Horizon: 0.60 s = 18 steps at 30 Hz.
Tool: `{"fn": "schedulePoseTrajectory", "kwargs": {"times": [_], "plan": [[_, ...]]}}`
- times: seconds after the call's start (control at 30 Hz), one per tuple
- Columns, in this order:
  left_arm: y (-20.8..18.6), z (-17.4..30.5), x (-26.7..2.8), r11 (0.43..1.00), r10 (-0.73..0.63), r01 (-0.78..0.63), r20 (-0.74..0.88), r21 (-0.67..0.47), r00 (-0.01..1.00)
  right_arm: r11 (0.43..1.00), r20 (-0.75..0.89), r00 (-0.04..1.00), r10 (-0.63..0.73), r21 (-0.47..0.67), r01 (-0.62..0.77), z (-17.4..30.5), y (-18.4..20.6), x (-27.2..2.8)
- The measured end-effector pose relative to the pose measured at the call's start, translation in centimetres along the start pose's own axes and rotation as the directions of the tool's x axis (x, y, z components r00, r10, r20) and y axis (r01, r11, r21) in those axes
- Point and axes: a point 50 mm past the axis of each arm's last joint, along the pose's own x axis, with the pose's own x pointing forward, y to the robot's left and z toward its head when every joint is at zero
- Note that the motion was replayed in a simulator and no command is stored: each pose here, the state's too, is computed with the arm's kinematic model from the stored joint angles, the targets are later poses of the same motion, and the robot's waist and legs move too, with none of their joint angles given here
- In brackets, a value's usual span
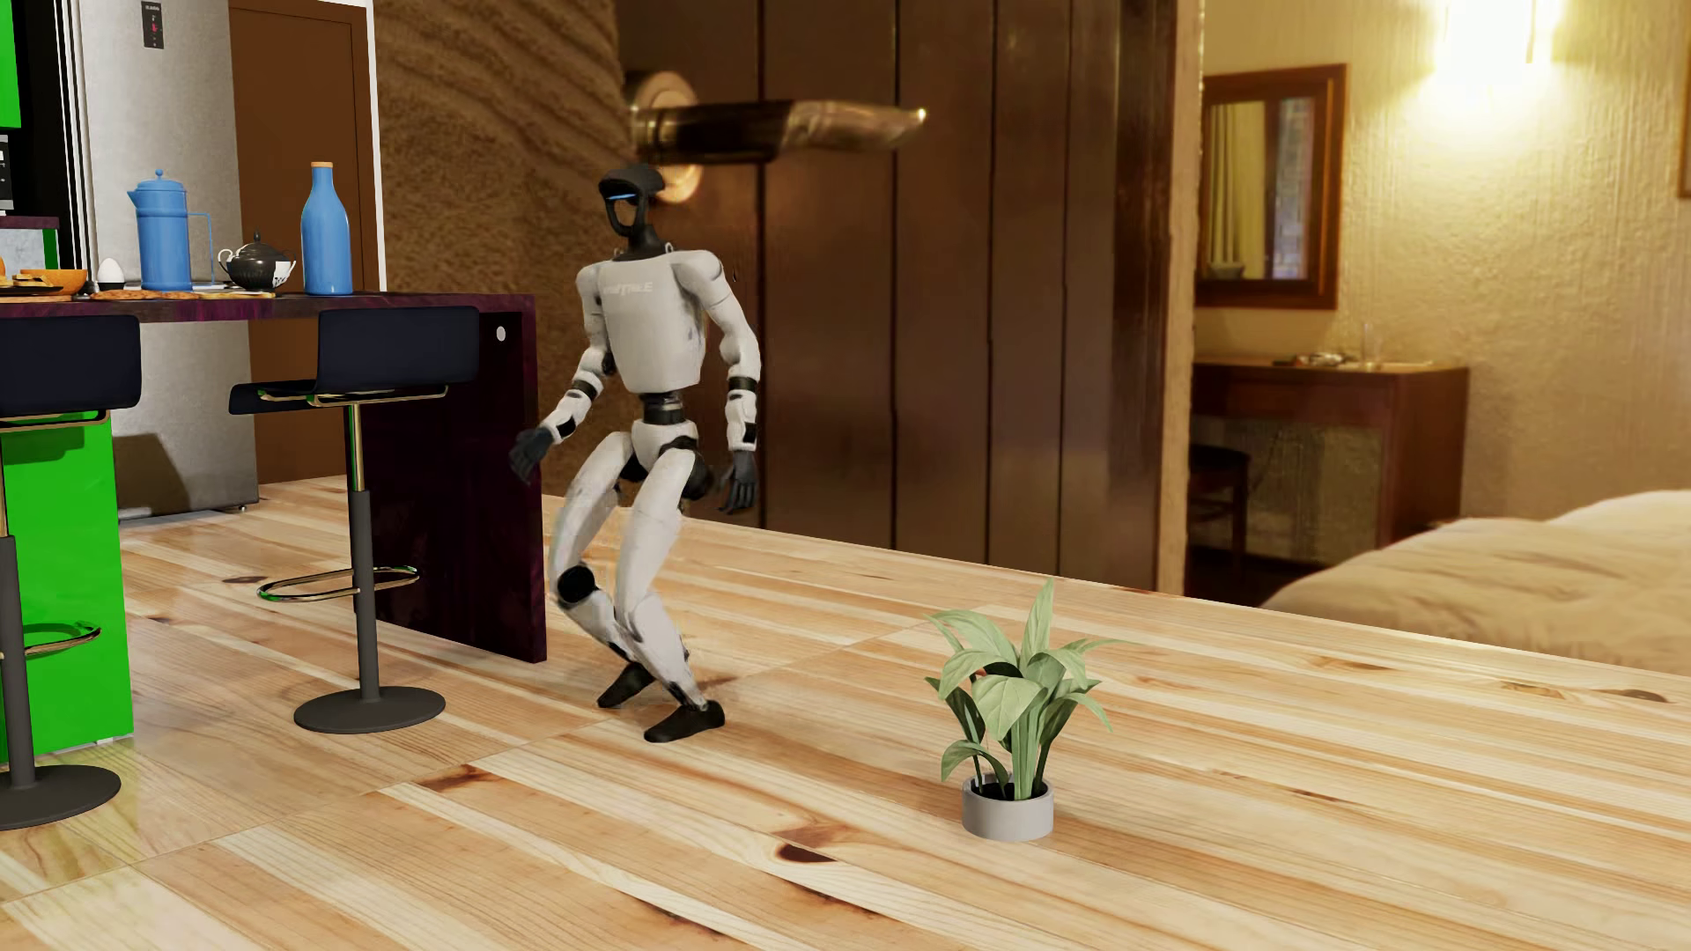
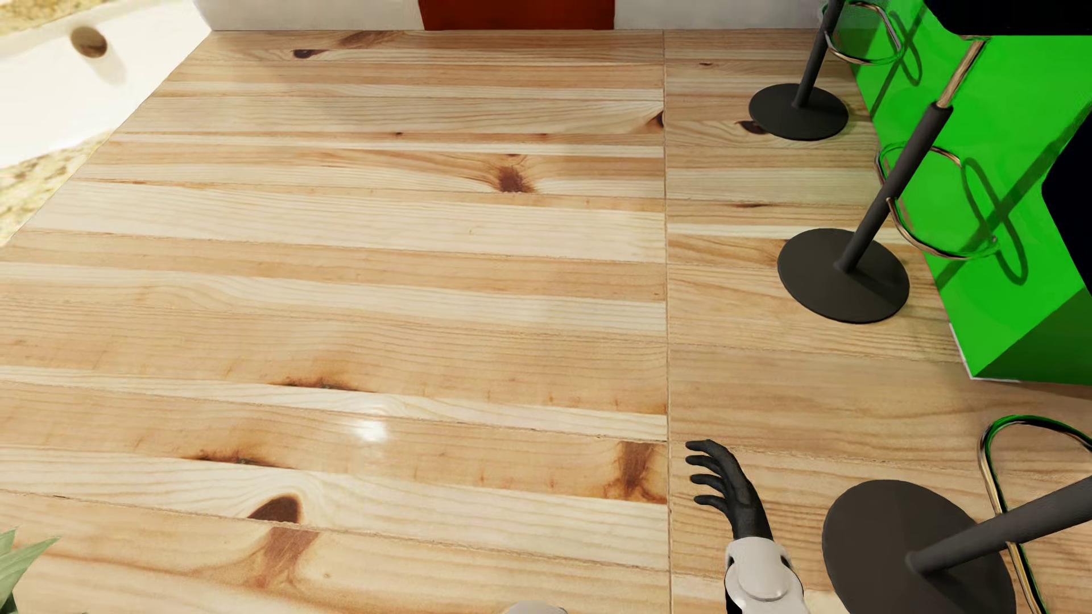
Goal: Avoid the plant
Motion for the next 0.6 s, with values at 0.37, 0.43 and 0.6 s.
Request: {"fn": "schedulePoseTrajectory", "kwargs": {"times": [0.37,0.43,0.6], "plan": [[-1.7,3.3,0.9,0.996,-0.085,0.086,0.074,-0.018,0.994,0.996,-0.124,0.992,0.020,0.086,-0.010,-1.7,-0.9,0.2],[-0.8,7.9,1.1,0.998,-0.014,0.002,0.186,0.067,0.983,1.000,-0.150,0.989,0.019,0.013,-0.017,-3.7,-3.4,-1.2],[0.3,9.8,0.9,0.995,0.051,-0.074,0.297,0.068,0.954,0.998,-0.318,0.948,0.014,-0.059,-0.035,-6.7,-3.4,-3.2]]}}
